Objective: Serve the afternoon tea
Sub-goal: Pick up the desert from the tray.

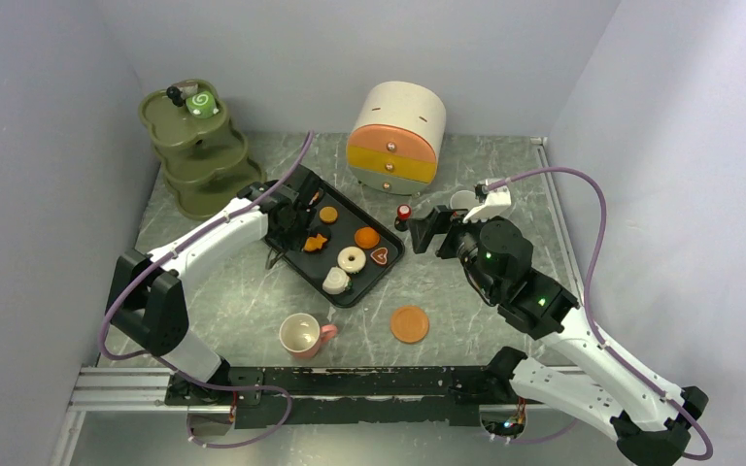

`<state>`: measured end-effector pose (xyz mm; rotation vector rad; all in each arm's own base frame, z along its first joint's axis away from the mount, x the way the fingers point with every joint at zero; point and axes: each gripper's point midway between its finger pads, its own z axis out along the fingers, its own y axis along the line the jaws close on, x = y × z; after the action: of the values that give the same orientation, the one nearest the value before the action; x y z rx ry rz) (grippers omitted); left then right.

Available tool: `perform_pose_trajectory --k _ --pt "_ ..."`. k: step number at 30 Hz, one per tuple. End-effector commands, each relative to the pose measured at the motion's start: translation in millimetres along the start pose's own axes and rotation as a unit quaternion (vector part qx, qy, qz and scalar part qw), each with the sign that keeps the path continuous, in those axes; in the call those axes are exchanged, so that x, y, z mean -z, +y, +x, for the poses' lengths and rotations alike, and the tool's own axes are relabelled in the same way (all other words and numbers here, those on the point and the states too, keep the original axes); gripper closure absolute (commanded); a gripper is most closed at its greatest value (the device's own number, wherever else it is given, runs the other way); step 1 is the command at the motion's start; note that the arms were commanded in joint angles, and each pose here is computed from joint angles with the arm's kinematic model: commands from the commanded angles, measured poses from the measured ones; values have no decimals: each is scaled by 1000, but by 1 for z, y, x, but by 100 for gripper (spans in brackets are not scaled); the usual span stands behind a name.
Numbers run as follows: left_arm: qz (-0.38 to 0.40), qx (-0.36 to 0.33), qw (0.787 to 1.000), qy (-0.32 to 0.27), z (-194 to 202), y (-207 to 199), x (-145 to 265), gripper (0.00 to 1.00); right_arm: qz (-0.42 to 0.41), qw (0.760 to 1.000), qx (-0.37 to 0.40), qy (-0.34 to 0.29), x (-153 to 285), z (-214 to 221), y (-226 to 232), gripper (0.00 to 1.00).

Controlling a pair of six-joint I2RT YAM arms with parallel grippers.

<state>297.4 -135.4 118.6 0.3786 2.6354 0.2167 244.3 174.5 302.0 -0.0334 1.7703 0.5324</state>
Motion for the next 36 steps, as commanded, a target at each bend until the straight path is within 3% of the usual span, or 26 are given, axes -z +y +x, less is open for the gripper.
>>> perform_pose_trajectory --k 1,14,29,36 --pt "7 3 1000 -11 -5 -1 -2 44 3 1000 0 -11 0 -3 -2 5" --pt "-4 17 999 -30 -16 9 10 62 4 1000 0 -10 0 -3 -3 5" --pt "-21 39 996 -77 -40 29 48 67 2 1000 -1 -6 -2 0 -1 5" --pt "-40 59 989 -127 -63 48 86 66 -2 1000 -2 -6 -3 0 0 5"
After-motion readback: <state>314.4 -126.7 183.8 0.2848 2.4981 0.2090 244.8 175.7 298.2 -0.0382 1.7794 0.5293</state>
